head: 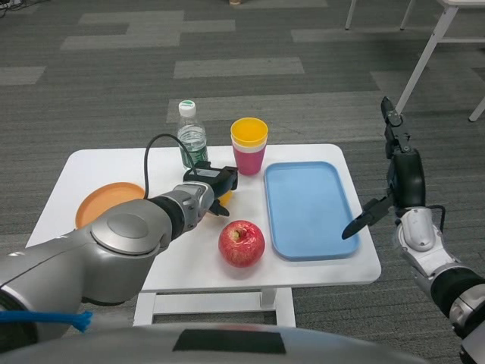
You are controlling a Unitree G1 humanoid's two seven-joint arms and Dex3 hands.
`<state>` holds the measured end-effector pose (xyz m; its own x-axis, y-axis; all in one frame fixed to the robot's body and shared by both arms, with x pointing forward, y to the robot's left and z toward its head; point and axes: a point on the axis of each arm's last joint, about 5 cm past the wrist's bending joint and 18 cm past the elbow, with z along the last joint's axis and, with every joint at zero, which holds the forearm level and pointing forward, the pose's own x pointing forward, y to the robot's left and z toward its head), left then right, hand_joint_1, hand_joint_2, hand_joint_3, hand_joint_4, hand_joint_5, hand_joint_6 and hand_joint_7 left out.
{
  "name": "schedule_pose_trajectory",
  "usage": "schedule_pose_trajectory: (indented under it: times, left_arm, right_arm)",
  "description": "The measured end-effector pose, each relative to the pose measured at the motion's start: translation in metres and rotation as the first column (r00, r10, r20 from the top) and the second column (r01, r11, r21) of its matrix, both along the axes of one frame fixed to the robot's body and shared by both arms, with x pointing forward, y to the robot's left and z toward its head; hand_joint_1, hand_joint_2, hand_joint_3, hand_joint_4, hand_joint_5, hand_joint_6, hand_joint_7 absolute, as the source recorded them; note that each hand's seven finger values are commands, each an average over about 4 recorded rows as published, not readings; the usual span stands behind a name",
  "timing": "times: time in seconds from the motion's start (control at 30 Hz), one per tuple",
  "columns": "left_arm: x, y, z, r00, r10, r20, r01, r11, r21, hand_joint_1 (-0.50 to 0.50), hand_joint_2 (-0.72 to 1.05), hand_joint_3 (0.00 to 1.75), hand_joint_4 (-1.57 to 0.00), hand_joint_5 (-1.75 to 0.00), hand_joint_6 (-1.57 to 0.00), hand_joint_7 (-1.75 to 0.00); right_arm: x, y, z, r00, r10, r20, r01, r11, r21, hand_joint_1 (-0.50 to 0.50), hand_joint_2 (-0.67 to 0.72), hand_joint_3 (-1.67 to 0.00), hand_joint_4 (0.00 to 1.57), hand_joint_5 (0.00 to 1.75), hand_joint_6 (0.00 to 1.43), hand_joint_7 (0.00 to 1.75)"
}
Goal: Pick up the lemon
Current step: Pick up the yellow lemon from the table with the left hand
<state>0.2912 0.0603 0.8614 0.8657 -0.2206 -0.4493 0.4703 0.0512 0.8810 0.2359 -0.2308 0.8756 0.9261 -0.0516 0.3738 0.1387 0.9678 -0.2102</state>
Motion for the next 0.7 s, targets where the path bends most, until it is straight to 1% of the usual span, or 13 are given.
schedule_pose_trajectory:
  times: [0.07, 0.17, 0.3, 0.4, 0.53, 0.7]
  left_arm:
    - [-0.0008, 0.001, -0.001, 1.000, 0.004, -0.008, -0.004, 1.000, -0.001, -0.50, 1.05, 0.09, 0.00, -0.72, -0.31, -1.05]
    - [-0.0014, 0.002, -0.002, 1.000, 0.019, -0.025, -0.019, 1.000, -0.010, -0.50, 1.05, 0.09, 0.00, -0.72, -0.31, -1.05]
    - [-0.0010, 0.004, -0.003, 0.998, 0.047, -0.043, -0.048, 0.999, -0.024, -0.50, 1.05, 0.09, 0.00, -0.72, -0.34, -1.12]
    - [-0.0009, 0.008, -0.004, 0.995, 0.078, -0.060, -0.080, 0.996, -0.037, -0.48, 1.05, 0.09, 0.00, -0.72, -0.34, -1.12]
    - [-0.0012, 0.011, -0.005, 0.991, 0.109, -0.080, -0.114, 0.992, -0.055, -0.48, 0.87, 0.09, 0.00, -0.82, -0.37, -1.19]
    - [-0.0020, 0.018, -0.007, 0.981, 0.158, -0.113, -0.167, 0.984, -0.070, -0.48, 0.87, 0.09, 0.00, -0.82, -0.39, -1.29]
  right_arm:
    - [0.000, 0.000, 0.000, 1.000, 0.000, 0.000, 0.000, 1.000, 0.000, -0.46, 0.60, 0.00, 0.20, 0.00, 0.00, 0.00]
    - [0.000, 0.000, 0.000, 1.000, 0.000, 0.000, 0.000, 1.000, 0.000, -0.46, 0.60, 0.00, 0.20, 0.00, 0.00, 0.00]
    - [0.000, 0.000, 0.000, 1.000, 0.000, 0.000, 0.000, 1.000, 0.000, -0.46, 0.60, 0.00, 0.20, 0.00, 0.00, 0.00]
    - [0.000, 0.000, 0.000, 1.000, 0.000, 0.000, 0.000, 1.000, 0.000, -0.46, 0.60, 0.00, 0.20, 0.00, 0.00, 0.00]
    - [0.000, 0.000, 0.000, 1.000, 0.000, 0.000, 0.000, 1.000, 0.001, -0.46, 0.60, 0.00, 0.20, 0.00, 0.00, 0.00]
    - [0.000, 0.000, 0.000, 1.000, -0.004, 0.001, 0.004, 1.000, 0.005, -0.46, 0.60, 0.00, 0.20, 0.00, 0.00, 0.00]
